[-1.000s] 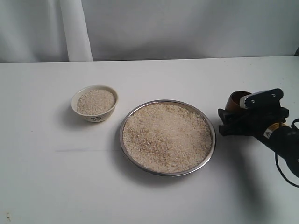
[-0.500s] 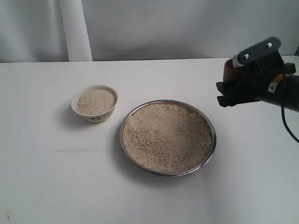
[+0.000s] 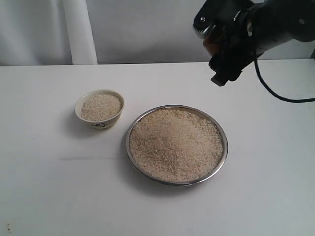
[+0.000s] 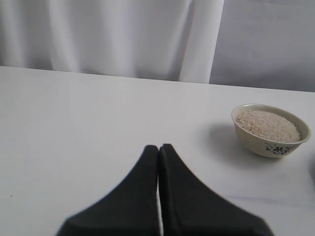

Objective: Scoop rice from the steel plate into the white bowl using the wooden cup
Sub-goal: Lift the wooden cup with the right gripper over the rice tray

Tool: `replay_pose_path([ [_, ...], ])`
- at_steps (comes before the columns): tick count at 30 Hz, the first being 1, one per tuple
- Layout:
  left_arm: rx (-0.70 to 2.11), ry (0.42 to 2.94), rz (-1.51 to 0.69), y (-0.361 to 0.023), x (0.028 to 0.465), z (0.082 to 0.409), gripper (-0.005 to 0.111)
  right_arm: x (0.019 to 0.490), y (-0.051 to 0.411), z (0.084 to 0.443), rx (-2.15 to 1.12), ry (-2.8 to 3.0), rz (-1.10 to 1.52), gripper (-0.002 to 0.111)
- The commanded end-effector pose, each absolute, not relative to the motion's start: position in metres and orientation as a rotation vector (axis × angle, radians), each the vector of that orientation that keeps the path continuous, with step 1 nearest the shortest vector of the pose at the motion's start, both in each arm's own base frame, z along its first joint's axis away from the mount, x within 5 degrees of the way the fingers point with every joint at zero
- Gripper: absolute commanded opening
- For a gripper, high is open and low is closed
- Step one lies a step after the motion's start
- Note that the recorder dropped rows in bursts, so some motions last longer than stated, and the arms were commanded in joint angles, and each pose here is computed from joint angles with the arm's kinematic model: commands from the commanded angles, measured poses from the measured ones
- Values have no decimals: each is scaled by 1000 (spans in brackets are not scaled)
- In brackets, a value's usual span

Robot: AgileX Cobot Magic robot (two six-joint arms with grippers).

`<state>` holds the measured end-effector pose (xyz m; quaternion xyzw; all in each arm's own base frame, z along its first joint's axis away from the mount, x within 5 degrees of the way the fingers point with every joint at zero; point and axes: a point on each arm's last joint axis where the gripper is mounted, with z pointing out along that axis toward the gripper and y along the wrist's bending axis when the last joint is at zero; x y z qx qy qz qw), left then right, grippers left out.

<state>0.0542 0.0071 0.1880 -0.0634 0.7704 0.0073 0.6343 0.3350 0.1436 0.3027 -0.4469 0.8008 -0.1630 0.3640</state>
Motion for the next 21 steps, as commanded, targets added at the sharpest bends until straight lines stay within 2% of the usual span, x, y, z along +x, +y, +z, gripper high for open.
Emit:
replay_pose_path([
  [1,-144,1757,6,7,54,188,0,331,158,312,-1286,2038,-694,0],
  [5,-144,1757,6,7,54,188,0,334,176,296,-1468,2053,-889,0],
  [12,-144,1757,6,7,54,188,0,344,215,256,-1765,2070,-1045,0],
  [21,-144,1757,6,7,54,188,0,350,242,207,-2083,1973,-1188,0],
])
